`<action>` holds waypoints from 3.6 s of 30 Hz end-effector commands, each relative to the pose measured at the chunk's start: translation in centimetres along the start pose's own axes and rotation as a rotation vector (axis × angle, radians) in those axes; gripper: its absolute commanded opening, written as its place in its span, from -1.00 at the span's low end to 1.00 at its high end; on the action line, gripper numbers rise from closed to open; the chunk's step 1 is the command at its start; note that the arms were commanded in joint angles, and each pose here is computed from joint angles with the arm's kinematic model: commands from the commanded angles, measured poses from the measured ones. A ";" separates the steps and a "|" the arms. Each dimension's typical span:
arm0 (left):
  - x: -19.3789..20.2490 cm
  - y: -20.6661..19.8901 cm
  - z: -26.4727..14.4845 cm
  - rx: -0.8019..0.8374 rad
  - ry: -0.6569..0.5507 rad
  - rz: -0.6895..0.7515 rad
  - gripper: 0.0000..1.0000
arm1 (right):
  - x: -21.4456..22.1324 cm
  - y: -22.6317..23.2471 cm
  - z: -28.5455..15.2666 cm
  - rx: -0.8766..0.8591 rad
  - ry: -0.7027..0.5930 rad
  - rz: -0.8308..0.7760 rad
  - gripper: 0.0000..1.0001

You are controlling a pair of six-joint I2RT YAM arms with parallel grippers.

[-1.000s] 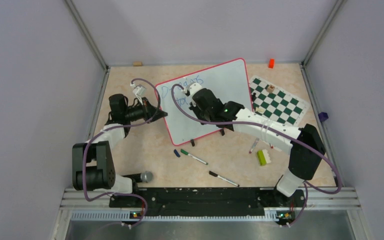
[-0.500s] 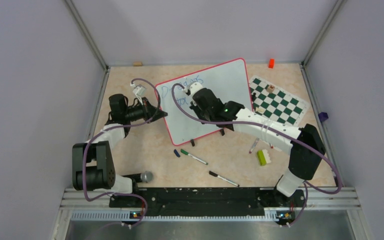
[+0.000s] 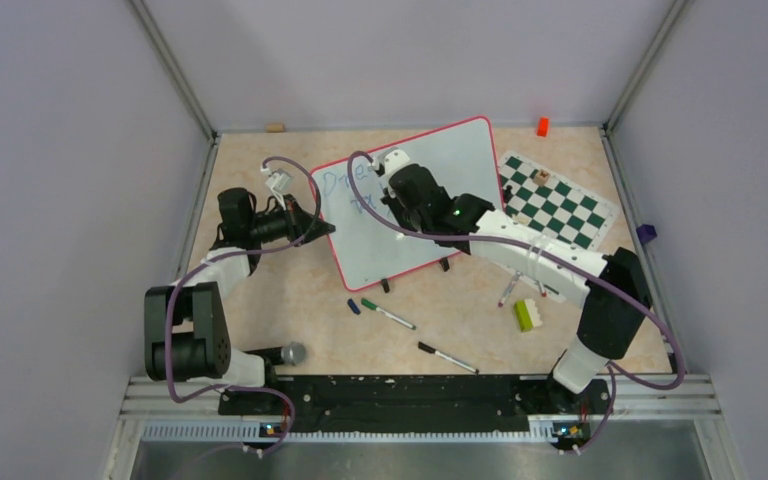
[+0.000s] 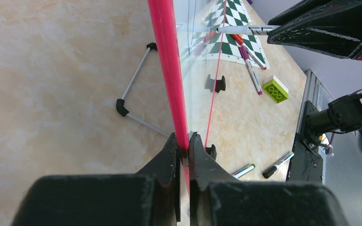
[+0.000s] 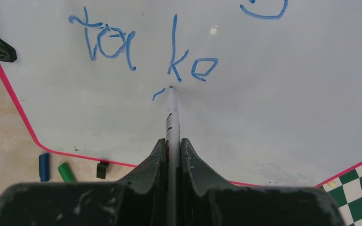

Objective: Write a sentence on the whiteboard

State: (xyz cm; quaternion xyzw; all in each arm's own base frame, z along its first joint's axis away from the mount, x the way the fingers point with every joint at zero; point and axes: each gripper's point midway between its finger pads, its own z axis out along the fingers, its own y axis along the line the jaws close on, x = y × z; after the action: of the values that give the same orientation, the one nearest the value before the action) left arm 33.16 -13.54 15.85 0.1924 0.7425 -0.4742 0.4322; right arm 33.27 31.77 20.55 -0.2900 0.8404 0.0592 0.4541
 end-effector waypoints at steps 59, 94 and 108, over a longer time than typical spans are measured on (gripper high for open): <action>0.6 1.0 0.3 -0.045 0.009 0.121 -1.00 | 0.0 1.1 -2.0 -0.114 -0.019 0.018 -1.00; 0.7 1.1 0.4 -0.043 0.012 0.118 -1.00 | -0.3 0.6 1.3 -0.033 0.006 -0.016 -1.00; 0.6 1.1 0.4 -0.043 0.011 0.119 -1.00 | 0.1 -1.7 1.2 0.095 0.014 -0.009 -1.00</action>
State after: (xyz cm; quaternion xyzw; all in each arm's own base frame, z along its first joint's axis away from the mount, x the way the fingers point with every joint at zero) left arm 33.36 -13.40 15.61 0.1821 0.7491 -0.4691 0.4309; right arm 33.02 31.60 18.60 -0.3039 0.8485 0.0449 0.4309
